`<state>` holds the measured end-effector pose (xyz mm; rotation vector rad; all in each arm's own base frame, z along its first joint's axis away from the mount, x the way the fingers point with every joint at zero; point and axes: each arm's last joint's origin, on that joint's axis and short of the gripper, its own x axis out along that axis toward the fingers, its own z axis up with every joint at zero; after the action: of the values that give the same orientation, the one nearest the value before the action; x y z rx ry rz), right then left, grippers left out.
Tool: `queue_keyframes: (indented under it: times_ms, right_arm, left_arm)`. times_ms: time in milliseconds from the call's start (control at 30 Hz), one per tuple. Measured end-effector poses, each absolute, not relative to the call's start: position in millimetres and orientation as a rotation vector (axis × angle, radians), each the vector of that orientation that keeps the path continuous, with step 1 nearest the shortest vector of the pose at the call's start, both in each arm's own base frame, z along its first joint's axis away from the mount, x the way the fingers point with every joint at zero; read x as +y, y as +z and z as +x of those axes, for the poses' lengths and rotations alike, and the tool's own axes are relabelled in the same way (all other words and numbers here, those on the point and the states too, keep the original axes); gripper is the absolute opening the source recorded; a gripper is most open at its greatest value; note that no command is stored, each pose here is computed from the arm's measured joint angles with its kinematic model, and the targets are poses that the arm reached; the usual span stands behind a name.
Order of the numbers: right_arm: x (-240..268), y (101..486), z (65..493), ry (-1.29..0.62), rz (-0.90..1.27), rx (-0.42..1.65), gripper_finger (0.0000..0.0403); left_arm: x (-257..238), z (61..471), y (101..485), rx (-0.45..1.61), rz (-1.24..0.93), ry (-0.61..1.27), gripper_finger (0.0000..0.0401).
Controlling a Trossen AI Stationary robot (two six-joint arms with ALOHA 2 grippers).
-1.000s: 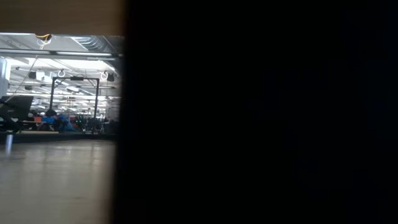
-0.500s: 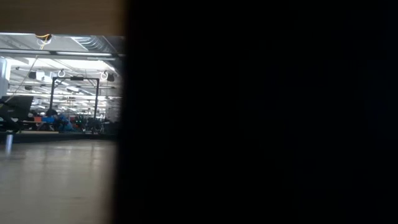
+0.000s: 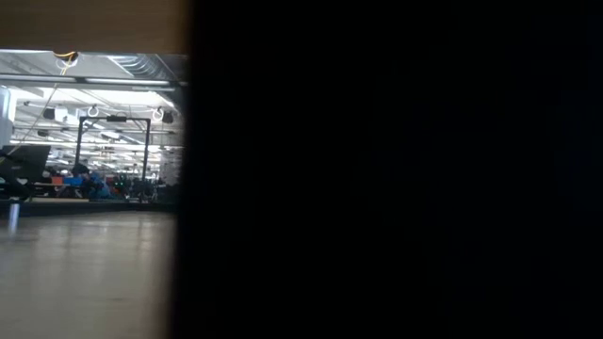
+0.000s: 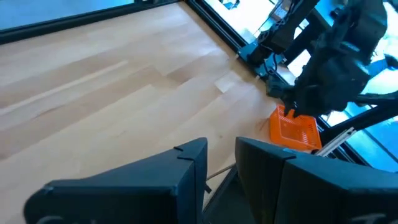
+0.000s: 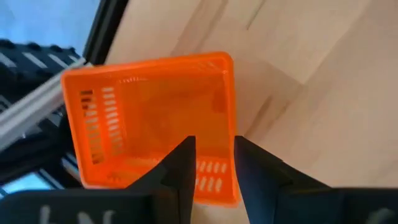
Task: Stack baskets on shelf by color
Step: Stack the orange basket on top of the other orange baskets on the shelf
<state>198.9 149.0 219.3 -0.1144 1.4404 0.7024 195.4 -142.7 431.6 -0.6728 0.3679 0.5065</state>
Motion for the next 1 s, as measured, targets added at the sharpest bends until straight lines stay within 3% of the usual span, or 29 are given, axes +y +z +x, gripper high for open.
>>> queue_keyframes:
  times_ms: [533,800,1000]
  right_arm:
    - [144,178,188,0.661,-0.138,1.426,0.0105]
    - [141,155,184,0.601,-0.032,1.391,0.0105]
    - [140,153,187,0.494,0.065,1.385,0.0057]
  left_arm:
    - [-142,197,432,0.365,-0.682,0.511,0.0073]
    - [-142,197,432,0.367,-0.684,0.51,0.0073]
    - [-144,197,430,0.443,-0.704,0.462,0.0073]
